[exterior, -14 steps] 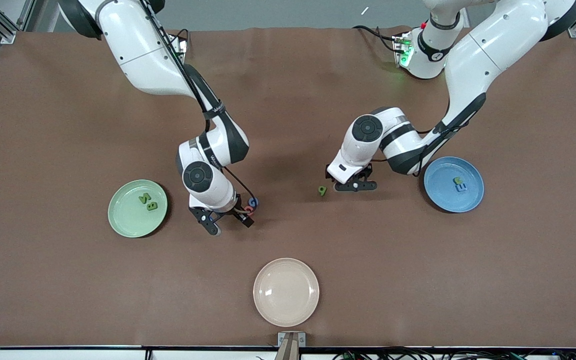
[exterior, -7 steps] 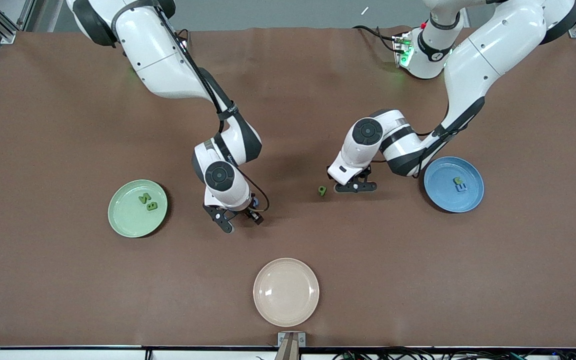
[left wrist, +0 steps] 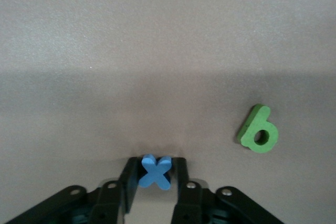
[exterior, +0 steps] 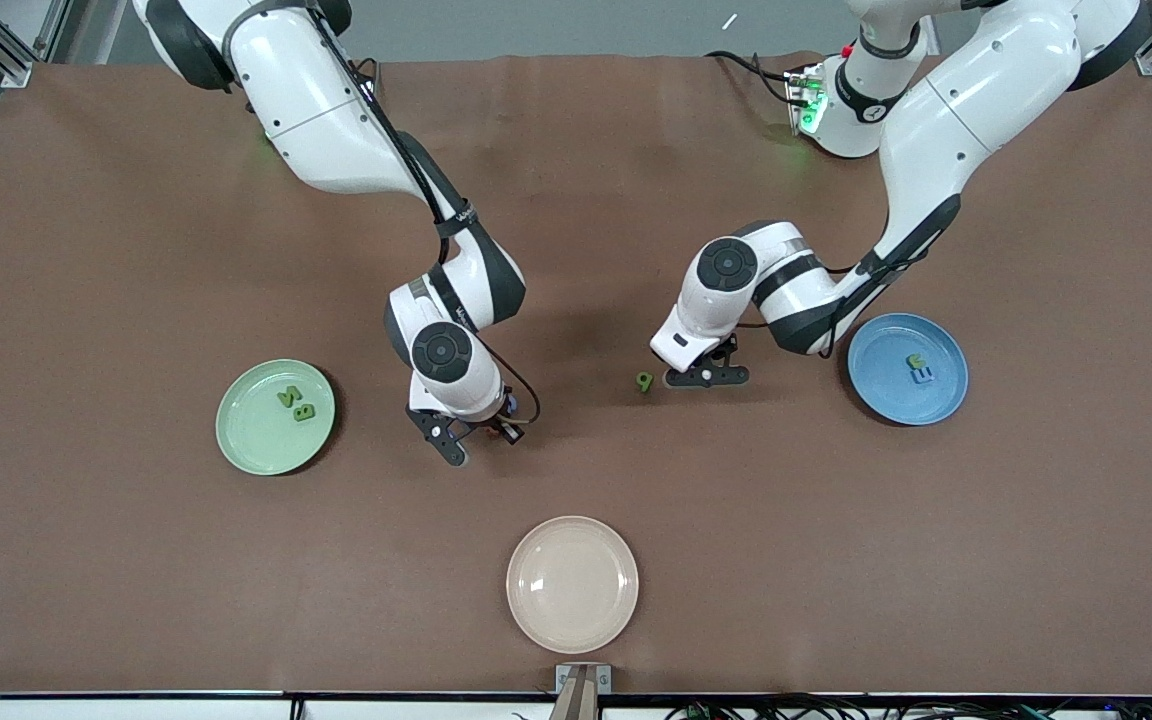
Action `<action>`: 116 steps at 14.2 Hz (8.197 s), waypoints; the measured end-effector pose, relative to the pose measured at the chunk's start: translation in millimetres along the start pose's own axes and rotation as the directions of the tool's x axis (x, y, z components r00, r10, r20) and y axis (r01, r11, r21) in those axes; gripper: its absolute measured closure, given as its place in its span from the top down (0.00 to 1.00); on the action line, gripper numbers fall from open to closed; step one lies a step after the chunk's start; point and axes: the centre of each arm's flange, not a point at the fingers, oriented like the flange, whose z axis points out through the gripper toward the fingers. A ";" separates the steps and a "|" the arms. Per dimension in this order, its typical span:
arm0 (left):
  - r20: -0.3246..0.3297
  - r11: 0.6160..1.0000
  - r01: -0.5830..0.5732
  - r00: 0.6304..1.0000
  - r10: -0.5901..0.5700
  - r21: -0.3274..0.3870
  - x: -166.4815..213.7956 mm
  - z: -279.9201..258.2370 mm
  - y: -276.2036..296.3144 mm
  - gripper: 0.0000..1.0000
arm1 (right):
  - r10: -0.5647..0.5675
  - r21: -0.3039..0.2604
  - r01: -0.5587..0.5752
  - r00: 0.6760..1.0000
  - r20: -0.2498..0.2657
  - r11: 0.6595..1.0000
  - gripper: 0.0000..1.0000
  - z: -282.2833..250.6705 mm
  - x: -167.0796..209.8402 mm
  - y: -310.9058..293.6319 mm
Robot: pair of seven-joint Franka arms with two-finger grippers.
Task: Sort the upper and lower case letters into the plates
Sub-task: 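Drop the x into the blue plate while the right gripper drops pink letter, then reach the left gripper to green b while the right gripper grasps blue letter, then grasp the green b with the left gripper while the right gripper carries letter, then drop the b into the blue plate while the right gripper drops blue letter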
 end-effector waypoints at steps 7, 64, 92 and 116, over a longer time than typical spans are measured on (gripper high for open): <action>-0.038 0.999 0.051 0.998 -0.050 0.017 25.5 -24.3 -23.1 0.27 | -0.130 -0.143 0.134 0.991 0.032 0.981 0.35 -71.8 116.5 41.4; -0.027 0.999 -0.007 1.000 0.006 -0.036 9.5 -34.6 64.7 0.99 | -0.069 -0.005 0.069 0.998 0.008 0.998 0.56 1.1 -20.0 20.3; -0.082 1.000 0.017 0.996 -0.018 -0.012 29.4 -6.6 65.4 0.30 | -0.409 -0.116 0.425 0.902 0.138 0.898 0.33 -46.5 275.8 172.1; 0.124 0.991 -0.114 0.987 0.105 0.067 70.4 -50.7 -315.0 0.30 | -0.609 -0.068 0.646 0.746 0.269 0.760 1.00 -234.7 304.3 268.4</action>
